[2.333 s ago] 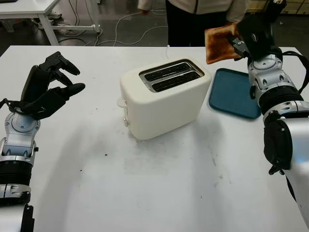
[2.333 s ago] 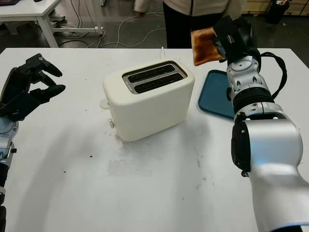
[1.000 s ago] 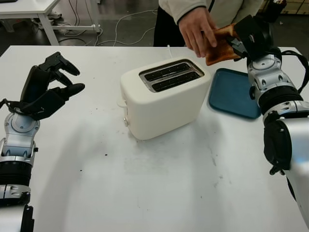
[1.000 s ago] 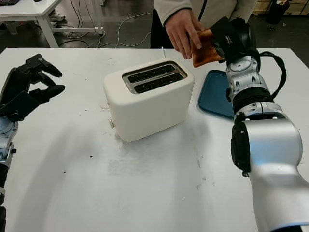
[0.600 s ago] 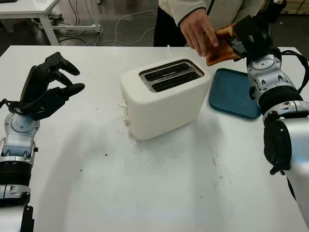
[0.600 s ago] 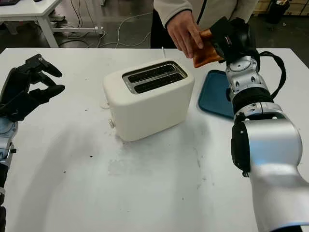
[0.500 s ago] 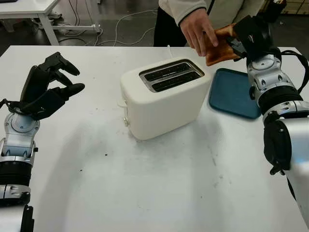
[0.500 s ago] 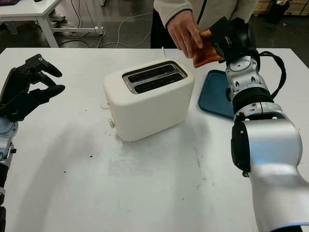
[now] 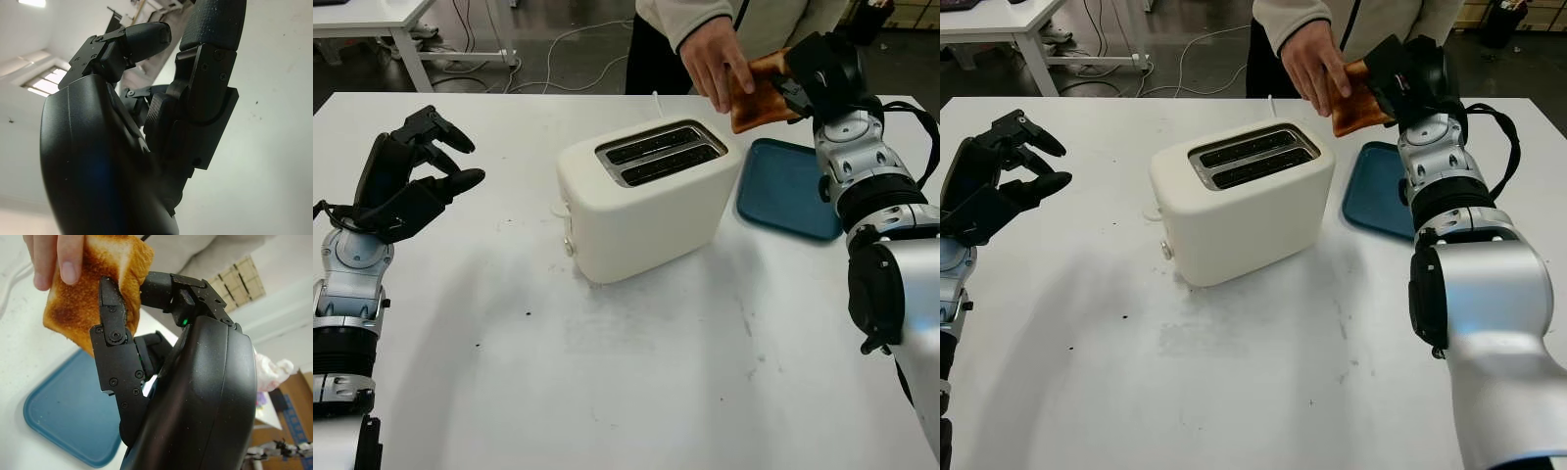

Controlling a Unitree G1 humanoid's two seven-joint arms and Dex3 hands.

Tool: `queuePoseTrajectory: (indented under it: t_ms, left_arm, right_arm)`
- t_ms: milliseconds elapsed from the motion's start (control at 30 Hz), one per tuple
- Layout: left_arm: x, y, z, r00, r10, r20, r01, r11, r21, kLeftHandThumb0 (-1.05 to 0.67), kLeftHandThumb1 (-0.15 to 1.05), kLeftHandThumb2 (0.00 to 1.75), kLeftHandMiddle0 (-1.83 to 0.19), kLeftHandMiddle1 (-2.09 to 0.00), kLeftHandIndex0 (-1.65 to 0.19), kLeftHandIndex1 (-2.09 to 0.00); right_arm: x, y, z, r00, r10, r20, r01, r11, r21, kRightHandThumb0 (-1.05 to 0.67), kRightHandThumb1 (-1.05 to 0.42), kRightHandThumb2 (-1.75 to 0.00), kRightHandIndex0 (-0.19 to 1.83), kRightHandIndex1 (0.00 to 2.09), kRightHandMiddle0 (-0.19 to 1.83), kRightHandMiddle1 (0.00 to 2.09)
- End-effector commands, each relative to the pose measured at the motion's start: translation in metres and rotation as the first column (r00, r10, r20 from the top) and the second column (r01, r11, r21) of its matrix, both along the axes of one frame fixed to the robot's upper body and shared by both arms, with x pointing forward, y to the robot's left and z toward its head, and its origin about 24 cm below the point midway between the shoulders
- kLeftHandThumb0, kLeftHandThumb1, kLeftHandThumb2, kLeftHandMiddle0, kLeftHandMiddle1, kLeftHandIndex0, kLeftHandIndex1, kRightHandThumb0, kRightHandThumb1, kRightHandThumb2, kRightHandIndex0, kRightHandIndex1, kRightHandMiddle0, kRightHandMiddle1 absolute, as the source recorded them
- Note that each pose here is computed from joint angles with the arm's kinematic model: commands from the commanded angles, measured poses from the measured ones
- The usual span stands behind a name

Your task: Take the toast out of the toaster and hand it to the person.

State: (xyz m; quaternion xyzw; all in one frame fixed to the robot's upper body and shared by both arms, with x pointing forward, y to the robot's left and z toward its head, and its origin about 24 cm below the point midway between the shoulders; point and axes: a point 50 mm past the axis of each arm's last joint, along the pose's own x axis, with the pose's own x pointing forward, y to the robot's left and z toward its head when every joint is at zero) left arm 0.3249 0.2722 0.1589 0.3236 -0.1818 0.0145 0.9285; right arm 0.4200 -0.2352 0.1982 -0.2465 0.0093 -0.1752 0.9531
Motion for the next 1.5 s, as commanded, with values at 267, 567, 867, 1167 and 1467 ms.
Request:
queuePoseTrajectory:
  t_ms: [267,567,867,1167,1467]
  left_arm:
    - [-0.001,0.001,0.001,1.000,-0.001,0.003,0.001,1.000,0.001,-1.05,0.92,0.17,-0.51,-1.52,-0.38,-1.52]
    - [-0.001,0.001,-0.001,1.000,0.000,0.004,0.000,1.000,-0.004,-1.05,0.92,0.16,-0.51,-1.51,-0.38,-1.51]
    - [-0.002,0.001,-0.001,1.000,0.004,0.001,-0.004,1.000,-0.002,-1.05,0.92,0.16,-0.52,-1.51,-0.39,-1.50]
    - [-0.002,0.002,-0.001,1.000,0.005,-0.004,-0.005,1.000,-0.001,-1.05,0.92,0.16,-0.52,-1.51,-0.39,-1.50]
    - [-0.002,0.002,-0.001,1.000,0.004,-0.005,-0.004,1.000,-0.011,-1.05,0.92,0.14,-0.52,-1.51,-0.40,-1.51]
  right_arm:
    - [0.001,0.003,0.007,1.000,0.012,0.028,-0.012,1.000,-0.014,-0.34,-0.92,-0.19,0.91,1.75,0.55,1.75]
    - [0.001,0.002,0.006,1.000,0.015,0.025,-0.015,1.000,-0.011,-0.37,-0.92,-0.21,0.83,1.75,0.45,1.74]
    - [0.000,-0.002,0.009,0.983,0.181,-0.029,-0.182,0.982,-0.056,-0.84,-0.92,-0.03,0.18,0.10,0.25,0.04]
    - [-0.002,-0.006,0.017,0.976,0.219,0.004,-0.217,0.972,-0.091,-0.97,-0.85,0.00,0.01,0.00,0.00,0.00]
    - [-0.010,-0.022,0.009,0.967,0.239,0.091,-0.241,0.970,0.010,-0.89,-0.83,0.00,0.00,0.00,0.00,0.00]
